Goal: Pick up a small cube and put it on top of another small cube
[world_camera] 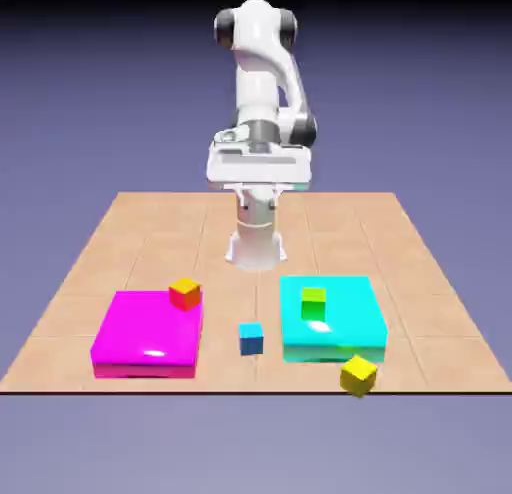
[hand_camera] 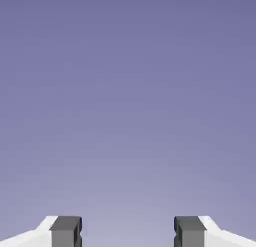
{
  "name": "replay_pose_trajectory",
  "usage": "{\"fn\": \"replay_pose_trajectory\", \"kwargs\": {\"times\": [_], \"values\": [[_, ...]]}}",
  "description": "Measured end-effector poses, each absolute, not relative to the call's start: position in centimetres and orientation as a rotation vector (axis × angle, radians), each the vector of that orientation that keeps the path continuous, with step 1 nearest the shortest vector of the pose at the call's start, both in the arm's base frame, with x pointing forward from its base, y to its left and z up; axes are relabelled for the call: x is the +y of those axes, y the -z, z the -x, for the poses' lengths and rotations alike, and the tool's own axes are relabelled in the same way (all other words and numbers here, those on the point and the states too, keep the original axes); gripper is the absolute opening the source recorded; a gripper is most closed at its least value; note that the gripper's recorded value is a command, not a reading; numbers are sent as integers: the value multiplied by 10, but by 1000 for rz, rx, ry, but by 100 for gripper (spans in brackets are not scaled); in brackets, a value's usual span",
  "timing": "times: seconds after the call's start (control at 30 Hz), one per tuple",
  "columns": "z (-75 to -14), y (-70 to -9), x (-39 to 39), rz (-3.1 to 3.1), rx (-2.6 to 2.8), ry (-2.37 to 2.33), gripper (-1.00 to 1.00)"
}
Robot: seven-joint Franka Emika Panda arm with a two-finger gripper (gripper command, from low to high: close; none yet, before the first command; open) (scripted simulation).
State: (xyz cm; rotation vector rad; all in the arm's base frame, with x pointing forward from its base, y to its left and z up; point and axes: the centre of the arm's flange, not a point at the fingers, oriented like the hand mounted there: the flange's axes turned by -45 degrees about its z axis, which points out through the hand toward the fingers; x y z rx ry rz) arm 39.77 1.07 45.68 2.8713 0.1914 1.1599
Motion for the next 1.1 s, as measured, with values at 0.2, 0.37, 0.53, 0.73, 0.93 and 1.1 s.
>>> {"fn": "replay_pose_trajectory", "kwargs": {"times": [0.2,0.37,0.53,0.73,0.93,1.1], "values": [[-437,-446,43,-2767,720,-890,0],[-467,-432,71,-2623,1133,-667,0],[-493,-415,100,-2434,1518,-451,0],[-520,-391,137,-2148,1944,-206,0],[-543,-364,170,-1813,2317,21,0],[-558,-342,196,-1500,2590,191,0]]}}
